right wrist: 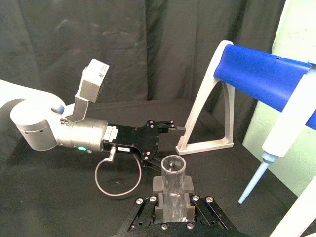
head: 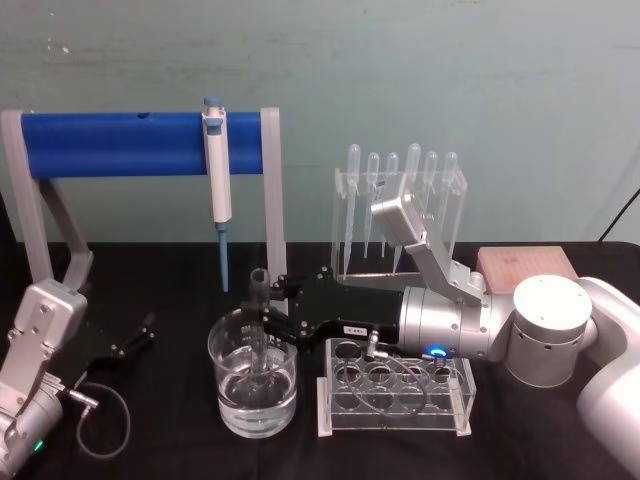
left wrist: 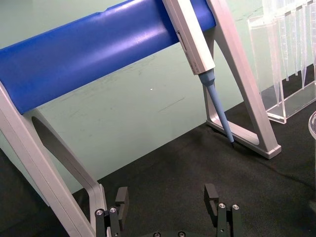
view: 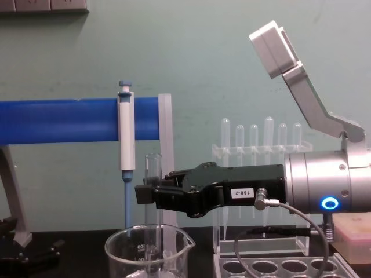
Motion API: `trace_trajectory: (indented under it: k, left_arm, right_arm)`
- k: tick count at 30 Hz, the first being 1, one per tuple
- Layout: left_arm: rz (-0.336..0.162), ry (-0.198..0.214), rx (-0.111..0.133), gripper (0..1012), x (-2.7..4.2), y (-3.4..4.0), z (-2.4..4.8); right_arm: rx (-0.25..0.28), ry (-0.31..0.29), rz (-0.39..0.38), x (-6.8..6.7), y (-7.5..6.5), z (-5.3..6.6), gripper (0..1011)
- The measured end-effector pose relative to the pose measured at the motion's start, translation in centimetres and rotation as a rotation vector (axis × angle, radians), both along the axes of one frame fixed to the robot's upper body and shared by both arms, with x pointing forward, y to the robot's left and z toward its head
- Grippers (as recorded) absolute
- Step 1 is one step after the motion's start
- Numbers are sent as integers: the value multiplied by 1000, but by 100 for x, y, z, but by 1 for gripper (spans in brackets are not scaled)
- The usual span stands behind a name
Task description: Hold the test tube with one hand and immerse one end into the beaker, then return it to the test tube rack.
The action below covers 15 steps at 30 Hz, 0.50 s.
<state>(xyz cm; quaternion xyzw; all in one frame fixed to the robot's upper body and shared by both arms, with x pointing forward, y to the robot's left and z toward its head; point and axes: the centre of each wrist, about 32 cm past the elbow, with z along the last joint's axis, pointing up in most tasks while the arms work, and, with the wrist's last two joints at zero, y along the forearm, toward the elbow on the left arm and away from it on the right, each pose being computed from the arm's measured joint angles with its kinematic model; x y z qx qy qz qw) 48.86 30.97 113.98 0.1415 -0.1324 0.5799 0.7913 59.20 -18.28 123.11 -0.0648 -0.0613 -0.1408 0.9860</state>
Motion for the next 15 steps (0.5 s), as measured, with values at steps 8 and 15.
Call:
trace_trajectory:
  k: [8, 15]
  left_arm:
    - [0, 0, 0, 1000, 0, 0, 0]
    - [0, 0, 0, 1000, 0, 0, 0]
  right_arm:
    - [0, 0, 0, 0, 0, 0, 224]
    - [0, 0, 0, 0, 0, 0, 224]
